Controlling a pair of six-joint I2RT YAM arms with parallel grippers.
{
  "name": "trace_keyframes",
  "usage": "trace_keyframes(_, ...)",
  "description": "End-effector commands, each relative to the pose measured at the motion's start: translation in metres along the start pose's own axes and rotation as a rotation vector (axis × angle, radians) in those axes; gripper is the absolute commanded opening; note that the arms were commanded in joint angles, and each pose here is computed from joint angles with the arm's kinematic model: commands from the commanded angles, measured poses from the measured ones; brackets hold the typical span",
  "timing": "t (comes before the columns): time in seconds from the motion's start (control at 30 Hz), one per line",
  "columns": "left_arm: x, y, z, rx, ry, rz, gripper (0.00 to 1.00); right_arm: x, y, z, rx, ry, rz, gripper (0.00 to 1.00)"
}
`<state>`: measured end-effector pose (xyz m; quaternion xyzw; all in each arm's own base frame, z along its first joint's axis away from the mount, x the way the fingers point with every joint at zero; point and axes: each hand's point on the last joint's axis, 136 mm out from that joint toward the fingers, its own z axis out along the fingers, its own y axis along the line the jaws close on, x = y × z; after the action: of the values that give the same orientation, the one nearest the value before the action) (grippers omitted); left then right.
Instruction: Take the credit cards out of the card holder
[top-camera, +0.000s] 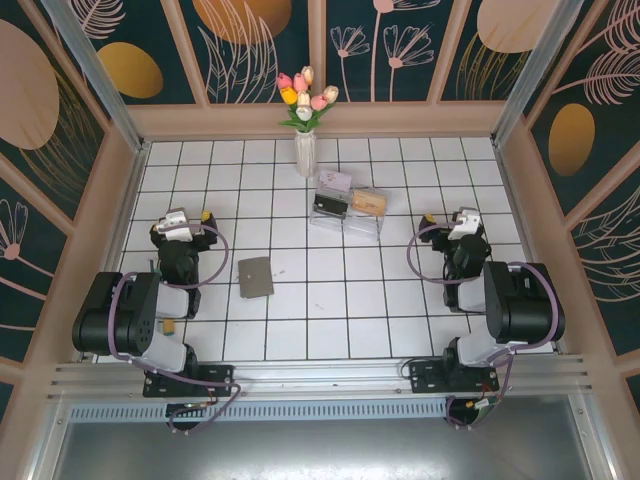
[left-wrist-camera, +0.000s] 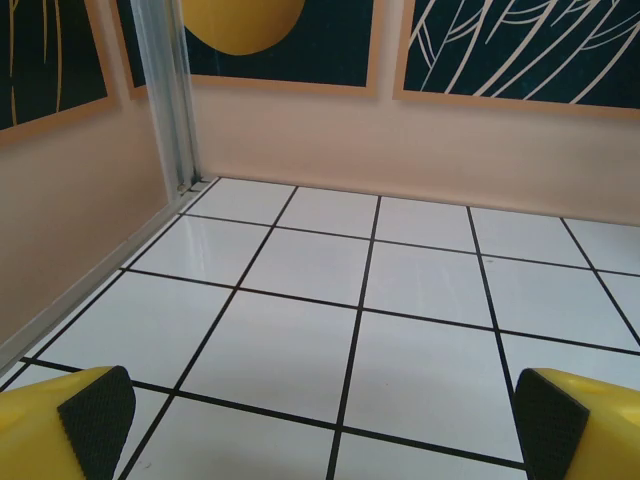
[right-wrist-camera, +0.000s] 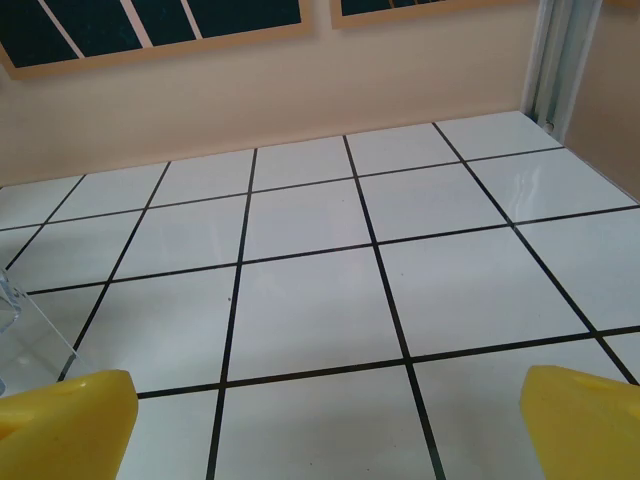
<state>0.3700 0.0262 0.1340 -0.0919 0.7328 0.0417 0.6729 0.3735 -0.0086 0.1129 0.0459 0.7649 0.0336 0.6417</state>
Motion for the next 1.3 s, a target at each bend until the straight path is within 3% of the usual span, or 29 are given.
trace_keyframes(0.0, -0.004, 0.000, 0.003, 0.003, -0.012, -0.007, 0.99, -0.008, 0.002, 0.004, -0.017, -0.021, -0.002, 0.99)
trace_keyframes(0.87, -0.004, 0.000, 0.002, 0.003, -0.014, -0.007, 0.99, -0.008, 0.002, 0.003, -0.018, -0.023, -0.002, 0.99)
trace_keyframes(1.17, -0.029, 0.007, -0.001, -0.046, -0.014, -0.026, 0.99, -0.049, -0.009, 0.000, 0.107, 0.011, 0.025, 0.99)
trace_keyframes(1.27, -0.044, 0.015, -0.007, -0.091, -0.014, -0.086, 0.99, -0.066, -0.019, -0.006, 0.200, 0.037, 0.183, 0.99)
